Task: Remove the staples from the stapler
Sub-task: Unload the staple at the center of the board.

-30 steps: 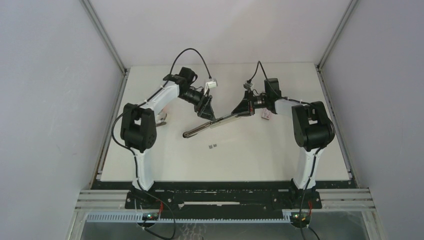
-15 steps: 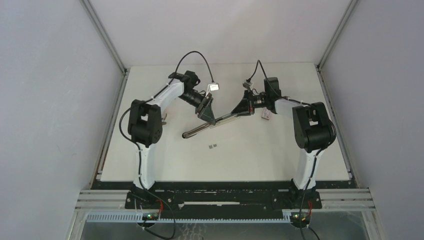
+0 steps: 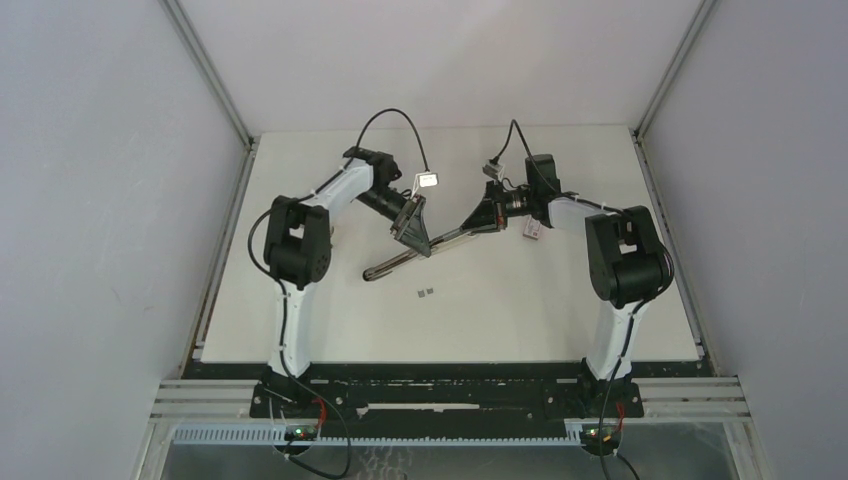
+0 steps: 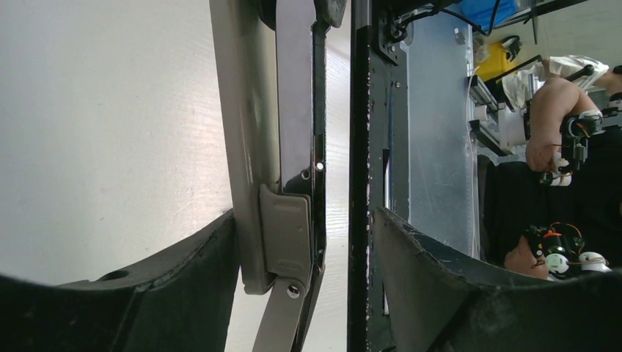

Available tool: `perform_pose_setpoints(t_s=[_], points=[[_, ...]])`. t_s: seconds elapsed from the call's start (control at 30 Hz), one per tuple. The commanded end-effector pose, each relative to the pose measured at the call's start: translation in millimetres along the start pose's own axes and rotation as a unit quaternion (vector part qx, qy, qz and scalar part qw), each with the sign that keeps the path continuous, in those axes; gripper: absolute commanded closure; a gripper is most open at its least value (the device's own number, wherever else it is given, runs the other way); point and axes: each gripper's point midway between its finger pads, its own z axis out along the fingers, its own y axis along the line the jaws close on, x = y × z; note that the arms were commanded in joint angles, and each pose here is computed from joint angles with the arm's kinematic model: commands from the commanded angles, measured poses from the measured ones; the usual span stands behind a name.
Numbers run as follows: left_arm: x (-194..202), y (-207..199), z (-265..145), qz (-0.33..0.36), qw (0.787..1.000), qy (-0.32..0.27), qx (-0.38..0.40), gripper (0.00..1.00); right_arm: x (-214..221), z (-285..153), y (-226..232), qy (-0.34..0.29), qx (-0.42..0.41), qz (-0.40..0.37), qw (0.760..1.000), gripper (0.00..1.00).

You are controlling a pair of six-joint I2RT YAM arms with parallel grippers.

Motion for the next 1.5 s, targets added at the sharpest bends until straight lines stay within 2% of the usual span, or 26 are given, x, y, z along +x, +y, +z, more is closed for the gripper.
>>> perform_pose_setpoints(t_s=[0.0,0.27,0.5,0.7,0.77,0.87,1.03,1.2,1.47], points=[[-11.4,-13.0,1.9,0.015,0.999,-0.022,0.028,0.32,-5.9,-3.1,49.3,0.014,-0.040,-0.082,0.996,0.98],[-8.5,-8.3,7.3,-0.011,0.999,-0.025,0.041,0.52,-6.0,-1.6,47.7,0.019,-0.035,-0.085,0.996,0.98],[-12.0,-15.1,8.2,-0.025,0.997,-0.041,0.059,0.59,-6.8,-1.8,43.3,0.017,-0.030,-0.084,0.996,0.98],[-13.2,-16.3,9.3,-0.039,0.996,-0.050,0.070,0.81,-6.9,-1.7,38.7,0.019,-0.023,-0.084,0.996,0.95],[-12.9,-13.9,9.6,-0.045,0.995,-0.050,0.071,0.90,-7.6,-2.0,36.4,0.018,-0.019,-0.083,0.996,0.91],[-14.1,-11.3,7.8,-0.057,0.994,-0.054,0.072,0.99,-7.3,-1.8,31.7,0.020,-0.011,-0.086,0.996,0.85],[-15.9,-5.3,3.9,-0.074,0.993,-0.058,0.066,1.00,-8.7,-3.3,23.1,0.019,0.002,-0.075,0.997,0.76],[-17.5,2.6,1.1,-0.083,0.994,-0.057,0.051,1.00,-12.2,-7.6,13.3,0.013,0.011,-0.056,0.998,0.62],[-19.8,13.2,-2.4,-0.095,0.994,-0.056,0.027,1.00,-17.9,-15.9,-0.4,0.001,0.036,-0.041,0.998,0.57]])
